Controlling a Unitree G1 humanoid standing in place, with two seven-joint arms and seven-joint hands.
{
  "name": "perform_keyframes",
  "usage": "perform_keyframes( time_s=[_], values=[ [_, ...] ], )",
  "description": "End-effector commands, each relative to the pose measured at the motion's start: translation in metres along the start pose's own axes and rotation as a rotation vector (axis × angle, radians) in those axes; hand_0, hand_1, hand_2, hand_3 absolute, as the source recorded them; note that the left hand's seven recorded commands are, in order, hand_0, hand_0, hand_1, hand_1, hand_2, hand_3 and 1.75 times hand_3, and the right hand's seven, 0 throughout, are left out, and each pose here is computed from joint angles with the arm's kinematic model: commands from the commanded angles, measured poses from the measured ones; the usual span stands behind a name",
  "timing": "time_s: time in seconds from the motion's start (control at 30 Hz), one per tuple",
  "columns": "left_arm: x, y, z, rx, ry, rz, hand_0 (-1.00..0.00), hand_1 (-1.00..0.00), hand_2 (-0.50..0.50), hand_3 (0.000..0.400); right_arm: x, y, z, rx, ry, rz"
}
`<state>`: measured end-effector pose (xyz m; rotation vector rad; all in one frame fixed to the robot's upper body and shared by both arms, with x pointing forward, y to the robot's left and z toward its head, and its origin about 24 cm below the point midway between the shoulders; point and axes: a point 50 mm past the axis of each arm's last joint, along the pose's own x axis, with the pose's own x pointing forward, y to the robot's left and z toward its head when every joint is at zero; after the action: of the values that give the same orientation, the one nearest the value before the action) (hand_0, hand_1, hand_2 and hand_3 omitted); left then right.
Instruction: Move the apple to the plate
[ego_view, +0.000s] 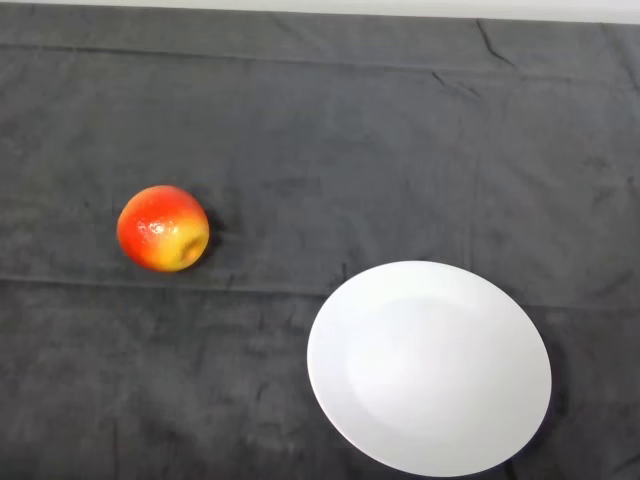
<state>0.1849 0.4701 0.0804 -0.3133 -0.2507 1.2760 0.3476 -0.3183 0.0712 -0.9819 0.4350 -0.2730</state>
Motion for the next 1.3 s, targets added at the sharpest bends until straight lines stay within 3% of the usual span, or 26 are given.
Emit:
perform_keyframes(
  time_s=[0.03,0.33,0.57,0.9,1.3],
  values=[
    [0.003,0.004,0.01,0.046,-0.038,-0.011,0.0,0.0,0.0,0.0,-0.0021,0.0045,-0.0133,-0.001,0.038,0.016],
    [0.003,-0.003,0.011,0.056,-0.043,-0.022,0.0,0.0,0.0,0.0,-0.0021,0.0045,-0.0133,0.0,0.038,0.016],
    [0.002,-0.031,0.014,0.041,-0.056,-0.086,0.0,0.0,0.0,0.0,-0.0021,0.0045,-0.0133,0.0,0.038,0.016],
    [-0.015,-0.092,0.008,-0.015,-0.046,-0.318,0.0,0.0,0.0,0.0,-0.0022,0.0046,-0.0134,0.0,0.038,0.016],
    [-0.032,-0.12,-0.007,-0.011,0.023,-0.604,0.0,0.0,0.0,0.0,-0.0022,0.0046,-0.0134,0.0,0.038,0.016]
  ],
)
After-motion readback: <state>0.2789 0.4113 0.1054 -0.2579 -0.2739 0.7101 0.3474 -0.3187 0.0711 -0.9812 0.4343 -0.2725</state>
